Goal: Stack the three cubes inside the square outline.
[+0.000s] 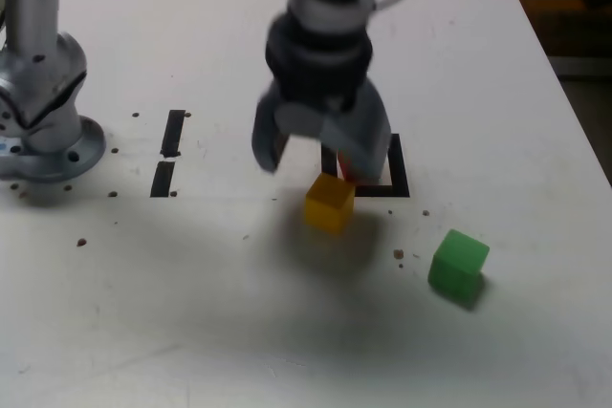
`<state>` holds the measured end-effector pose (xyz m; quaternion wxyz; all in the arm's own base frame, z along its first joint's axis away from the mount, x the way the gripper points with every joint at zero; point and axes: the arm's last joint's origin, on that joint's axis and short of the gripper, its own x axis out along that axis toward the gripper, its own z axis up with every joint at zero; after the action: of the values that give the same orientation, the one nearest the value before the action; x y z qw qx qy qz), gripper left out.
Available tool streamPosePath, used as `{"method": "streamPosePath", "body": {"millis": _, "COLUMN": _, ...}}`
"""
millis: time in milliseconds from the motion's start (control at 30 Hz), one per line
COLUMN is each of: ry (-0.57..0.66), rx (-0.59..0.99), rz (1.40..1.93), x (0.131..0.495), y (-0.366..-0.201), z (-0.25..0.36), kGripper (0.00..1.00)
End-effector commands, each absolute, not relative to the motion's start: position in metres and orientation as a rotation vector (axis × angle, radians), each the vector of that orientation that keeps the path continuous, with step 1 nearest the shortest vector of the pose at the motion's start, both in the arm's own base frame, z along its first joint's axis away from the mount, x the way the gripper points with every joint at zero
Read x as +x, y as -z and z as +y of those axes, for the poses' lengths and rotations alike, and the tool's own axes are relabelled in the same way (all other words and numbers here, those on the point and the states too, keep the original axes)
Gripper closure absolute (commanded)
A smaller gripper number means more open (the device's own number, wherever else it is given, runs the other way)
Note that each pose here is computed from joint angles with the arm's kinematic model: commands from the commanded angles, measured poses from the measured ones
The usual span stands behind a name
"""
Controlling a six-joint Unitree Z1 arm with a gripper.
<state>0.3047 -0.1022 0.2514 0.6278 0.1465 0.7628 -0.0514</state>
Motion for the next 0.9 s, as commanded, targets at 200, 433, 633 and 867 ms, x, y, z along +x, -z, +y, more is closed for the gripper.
{"method": "streamPosePath", "body": {"millis": 200, "ry": 0.111, "rx": 0.343, "rz": 1.764, "x": 0.313, "y": -0.221, "z": -0.107, "kGripper": 0.07}}
{"method": "streamPosePath", "body": {"millis": 433, "ry": 0.122, "rx": 0.329, "rz": 1.762, "x": 0.316, "y": -0.204, "z": -0.109, "kGripper": 0.2}}
{"method": "streamPosePath", "body": {"millis": 633, "ry": 0.119, "rx": 0.323, "rz": 1.746, "x": 0.316, "y": -0.201, "z": -0.109, "kGripper": 0.53}}
{"method": "streamPosePath", "body": {"millis": 867, "ry": 0.126, "rx": 0.311, "rz": 1.726, "x": 0.32, "y": -0.206, "z": -0.111, "kGripper": 0.76}}
